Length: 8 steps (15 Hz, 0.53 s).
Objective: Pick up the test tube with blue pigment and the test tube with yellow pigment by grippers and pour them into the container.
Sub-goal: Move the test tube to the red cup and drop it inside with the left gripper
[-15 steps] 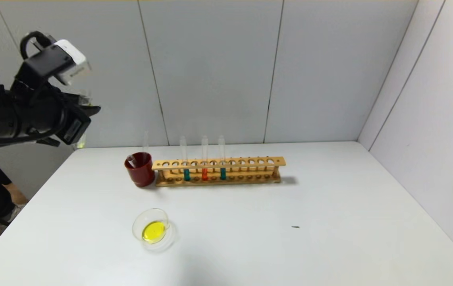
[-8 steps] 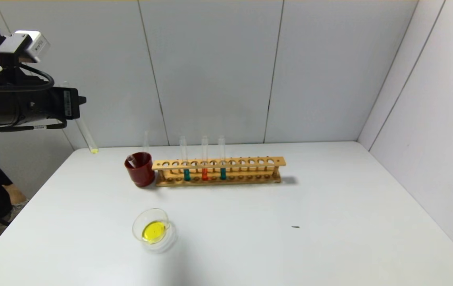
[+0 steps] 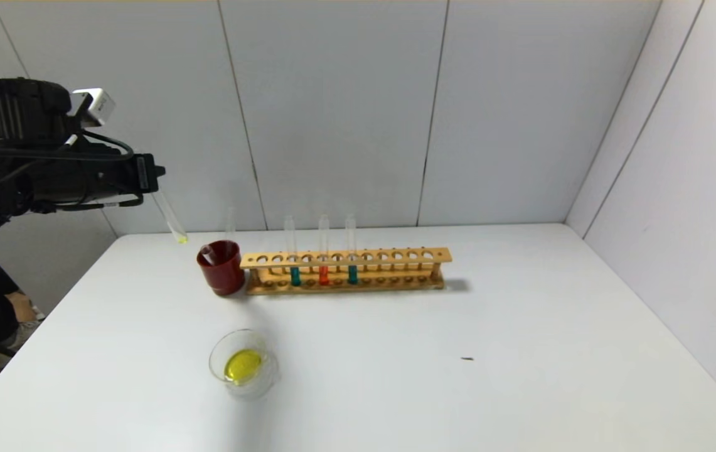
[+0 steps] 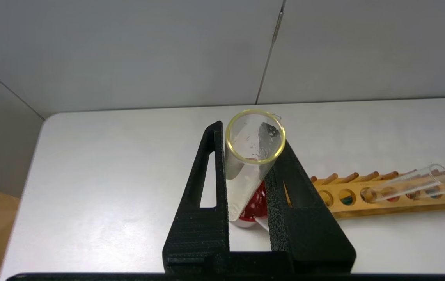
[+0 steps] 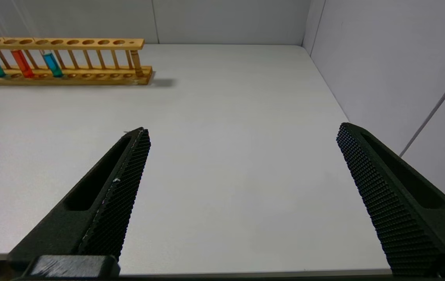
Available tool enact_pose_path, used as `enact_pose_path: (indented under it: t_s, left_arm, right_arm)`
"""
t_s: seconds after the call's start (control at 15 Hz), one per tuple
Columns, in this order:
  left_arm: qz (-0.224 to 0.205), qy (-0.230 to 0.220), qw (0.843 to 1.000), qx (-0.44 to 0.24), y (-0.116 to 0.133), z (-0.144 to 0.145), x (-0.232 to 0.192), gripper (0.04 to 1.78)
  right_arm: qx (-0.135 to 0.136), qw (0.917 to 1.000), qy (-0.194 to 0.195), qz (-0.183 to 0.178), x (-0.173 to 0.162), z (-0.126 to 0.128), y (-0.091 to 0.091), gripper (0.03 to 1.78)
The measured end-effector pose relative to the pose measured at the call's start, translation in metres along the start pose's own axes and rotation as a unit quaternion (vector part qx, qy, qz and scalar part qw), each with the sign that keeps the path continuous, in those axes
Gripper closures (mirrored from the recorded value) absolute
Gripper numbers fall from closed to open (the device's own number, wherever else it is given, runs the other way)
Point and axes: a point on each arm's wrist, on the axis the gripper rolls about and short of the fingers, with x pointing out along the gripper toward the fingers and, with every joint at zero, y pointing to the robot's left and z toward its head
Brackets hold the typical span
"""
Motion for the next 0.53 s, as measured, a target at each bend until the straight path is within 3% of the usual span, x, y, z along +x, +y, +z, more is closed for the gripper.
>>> enact_pose_path:
  t_s: [0.33,0.53]
  left_arm:
    - [-0.033,0.037,0.998,-0.031,0.003,-0.02,0.03,1.5]
    - [-0.034,0.033,0.998,-0.033,0.004,-0.026,0.042,1.5]
  right_arm:
    - [0.0,1.0,0.0,0.0,0.0,0.0,0.0,0.06]
    - [0.0,1.0,0.0,0.0,0.0,0.0,0.0,0.06]
